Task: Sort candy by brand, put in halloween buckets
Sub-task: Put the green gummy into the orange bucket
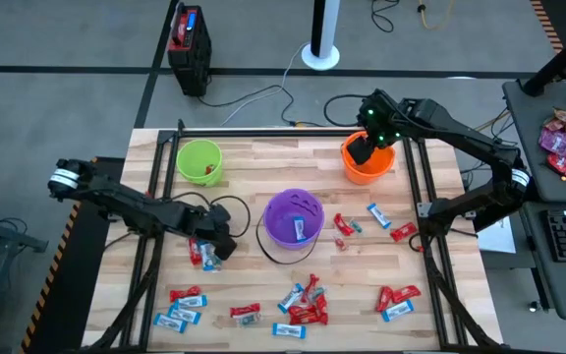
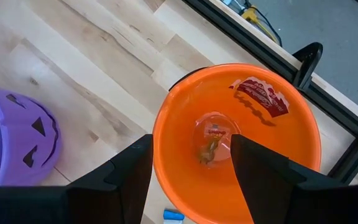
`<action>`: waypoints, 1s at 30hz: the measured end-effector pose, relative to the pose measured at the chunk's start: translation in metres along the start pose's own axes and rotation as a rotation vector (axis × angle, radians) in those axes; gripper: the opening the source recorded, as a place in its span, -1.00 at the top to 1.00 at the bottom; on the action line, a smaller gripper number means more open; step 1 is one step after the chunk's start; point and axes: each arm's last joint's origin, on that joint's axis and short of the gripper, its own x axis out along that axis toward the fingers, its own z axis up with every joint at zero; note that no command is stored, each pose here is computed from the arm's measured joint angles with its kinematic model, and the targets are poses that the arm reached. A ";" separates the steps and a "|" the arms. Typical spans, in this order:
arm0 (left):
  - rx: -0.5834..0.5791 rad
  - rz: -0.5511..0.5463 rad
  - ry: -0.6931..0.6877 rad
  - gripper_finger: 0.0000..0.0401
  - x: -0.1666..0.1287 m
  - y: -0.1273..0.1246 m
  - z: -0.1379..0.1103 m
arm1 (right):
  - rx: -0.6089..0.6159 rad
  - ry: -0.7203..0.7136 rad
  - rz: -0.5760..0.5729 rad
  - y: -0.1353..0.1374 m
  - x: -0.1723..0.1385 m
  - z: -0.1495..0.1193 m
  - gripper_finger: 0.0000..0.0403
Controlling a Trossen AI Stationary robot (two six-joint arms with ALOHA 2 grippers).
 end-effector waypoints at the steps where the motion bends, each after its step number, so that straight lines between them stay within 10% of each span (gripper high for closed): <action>1: 0.009 -0.019 -0.012 0.97 -0.005 -0.004 0.004 | -0.001 0.000 0.000 0.000 0.000 0.000 -0.03; 6: 0.077 -0.103 -0.075 0.99 -0.045 -0.022 0.026 | -0.056 0.001 0.032 0.001 0.000 0.000 -0.03; 10: 0.192 -0.197 -0.183 1.00 -0.092 -0.030 0.048 | -0.200 -0.070 0.287 0.011 -0.001 0.009 -0.03; 19: 0.273 -0.267 -0.677 1.00 -0.203 -0.013 0.105 | -0.560 -0.626 0.693 0.067 -0.028 0.041 -0.01; 25: 0.384 -0.362 -0.814 1.00 -0.212 -0.013 0.139 | -0.684 -0.970 0.701 0.106 -0.044 0.051 -0.01; 30: 0.439 -0.442 -0.874 1.00 -0.200 -0.016 0.165 | -0.672 -0.970 0.727 0.115 -0.035 0.058 -0.01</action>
